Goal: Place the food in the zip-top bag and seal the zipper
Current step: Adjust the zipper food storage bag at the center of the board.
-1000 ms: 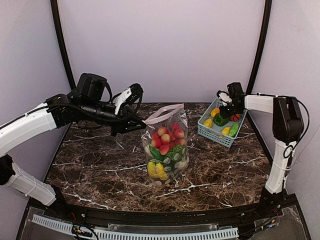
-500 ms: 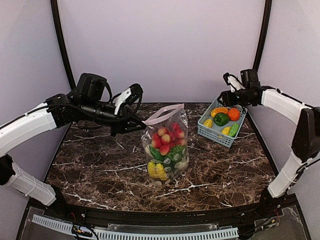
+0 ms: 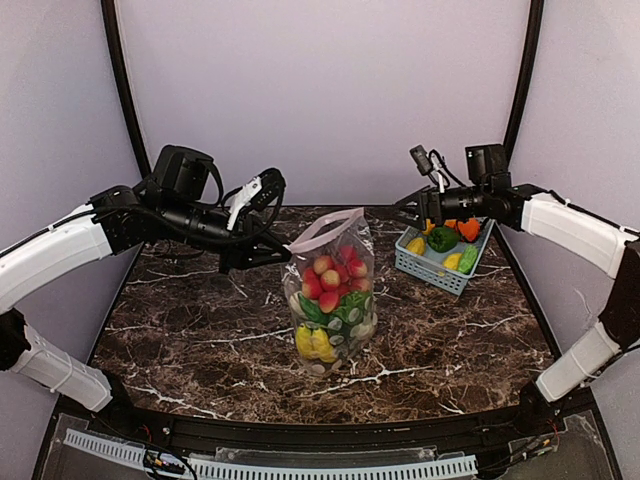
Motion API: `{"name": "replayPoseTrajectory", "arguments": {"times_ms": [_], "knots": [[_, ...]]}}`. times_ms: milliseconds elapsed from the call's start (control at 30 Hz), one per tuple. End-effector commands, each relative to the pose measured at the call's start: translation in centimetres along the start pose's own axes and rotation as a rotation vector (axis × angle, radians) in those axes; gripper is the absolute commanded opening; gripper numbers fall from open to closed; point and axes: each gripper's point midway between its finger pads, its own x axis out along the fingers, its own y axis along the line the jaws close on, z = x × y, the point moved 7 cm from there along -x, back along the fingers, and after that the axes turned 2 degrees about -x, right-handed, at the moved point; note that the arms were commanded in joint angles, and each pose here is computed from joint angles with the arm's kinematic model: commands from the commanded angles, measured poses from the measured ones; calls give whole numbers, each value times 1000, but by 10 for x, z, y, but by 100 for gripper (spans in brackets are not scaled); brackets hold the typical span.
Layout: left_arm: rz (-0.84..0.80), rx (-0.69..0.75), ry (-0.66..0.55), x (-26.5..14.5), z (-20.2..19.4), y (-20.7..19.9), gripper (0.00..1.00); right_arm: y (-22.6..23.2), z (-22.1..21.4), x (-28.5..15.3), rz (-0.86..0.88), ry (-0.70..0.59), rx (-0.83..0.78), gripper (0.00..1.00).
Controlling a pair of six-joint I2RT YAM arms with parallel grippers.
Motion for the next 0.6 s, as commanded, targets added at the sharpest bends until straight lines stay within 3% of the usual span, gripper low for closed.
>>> {"name": "replayPoseTrajectory", "arguments": {"times_ms": [0, 567], "knots": [[-30, 21, -33, -8, 11, -6, 1, 3, -7, 20, 143, -14, 63, 86], [-47, 26, -32, -9, 12, -9, 1, -22, 1, 71, 384, -23, 72, 61]]}}
